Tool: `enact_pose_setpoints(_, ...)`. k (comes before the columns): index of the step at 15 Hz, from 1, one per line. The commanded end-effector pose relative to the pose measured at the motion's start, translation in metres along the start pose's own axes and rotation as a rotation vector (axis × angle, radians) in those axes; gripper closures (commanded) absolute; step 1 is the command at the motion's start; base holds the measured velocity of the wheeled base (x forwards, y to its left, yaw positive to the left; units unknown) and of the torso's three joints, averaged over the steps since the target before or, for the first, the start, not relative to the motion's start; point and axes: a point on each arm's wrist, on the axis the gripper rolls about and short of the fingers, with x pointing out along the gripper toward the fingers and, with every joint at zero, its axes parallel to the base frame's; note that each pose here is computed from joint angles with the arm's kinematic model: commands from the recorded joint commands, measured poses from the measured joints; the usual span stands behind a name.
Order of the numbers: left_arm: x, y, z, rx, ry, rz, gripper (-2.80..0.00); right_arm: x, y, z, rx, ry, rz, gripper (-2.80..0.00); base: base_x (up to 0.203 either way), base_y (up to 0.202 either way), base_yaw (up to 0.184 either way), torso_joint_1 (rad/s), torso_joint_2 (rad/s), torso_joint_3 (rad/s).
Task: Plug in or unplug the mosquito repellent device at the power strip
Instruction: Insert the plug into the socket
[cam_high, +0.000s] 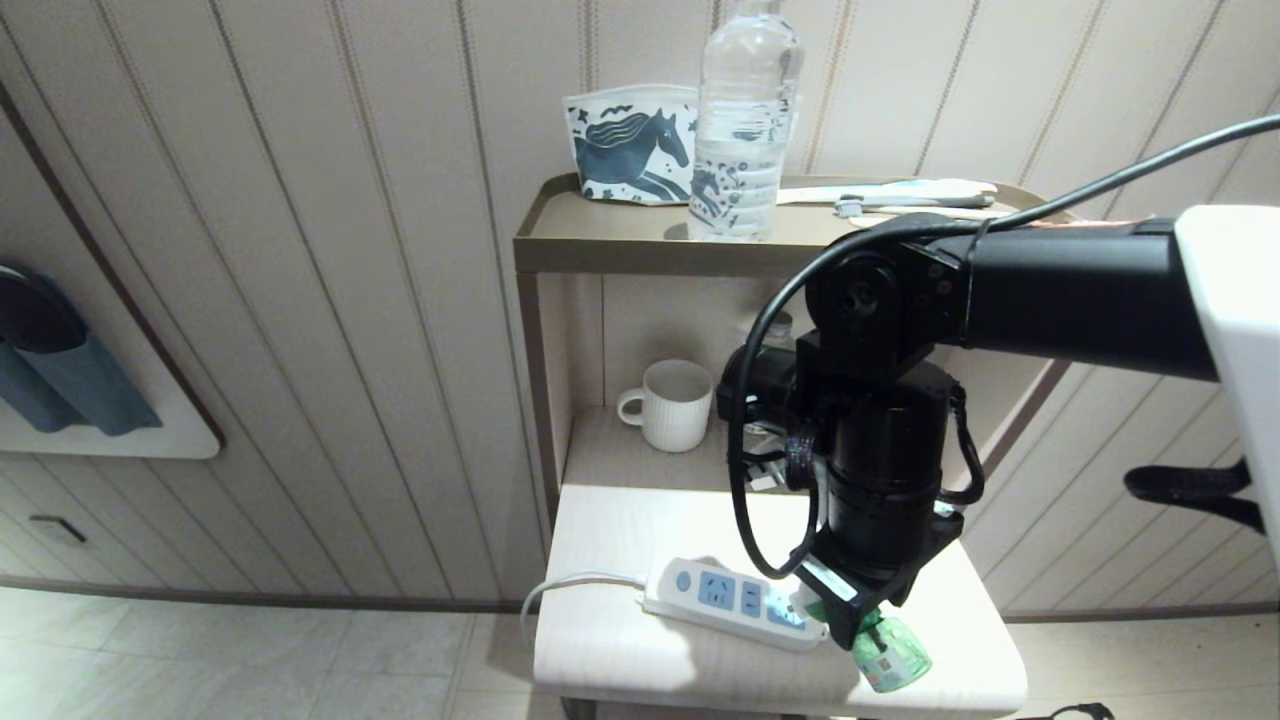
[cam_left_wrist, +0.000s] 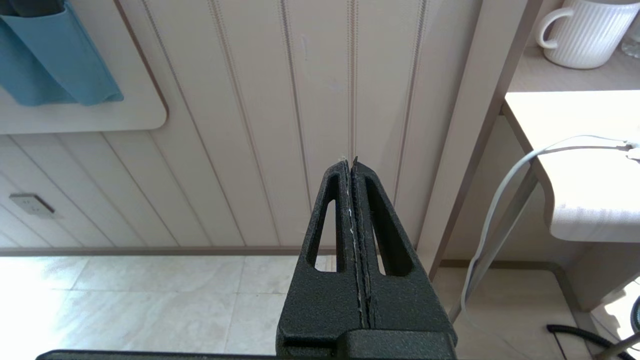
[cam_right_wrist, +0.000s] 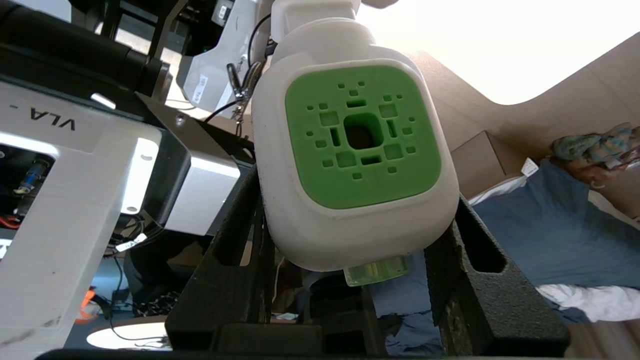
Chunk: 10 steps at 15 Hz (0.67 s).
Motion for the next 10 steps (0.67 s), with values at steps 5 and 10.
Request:
enact_pose_setpoints(5, 0.000, 0.000, 0.000, 0.001, 0.000, 0.000, 0.00, 0.018, 0.011, 0.011, -0.017, 0.061, -0.014, 0.00, 0.000, 0.000, 0.000, 0.089, -0.19, -0.100)
enact_pose_setpoints(10, 0.000, 0.000, 0.000, -0.001, 0.000, 0.000, 0.00, 0.037, 0.014, 0.026, -0.020, 0.075, -0.018, 0.00, 0.000, 0.000, 0.000, 0.204, -0.46, -0.227)
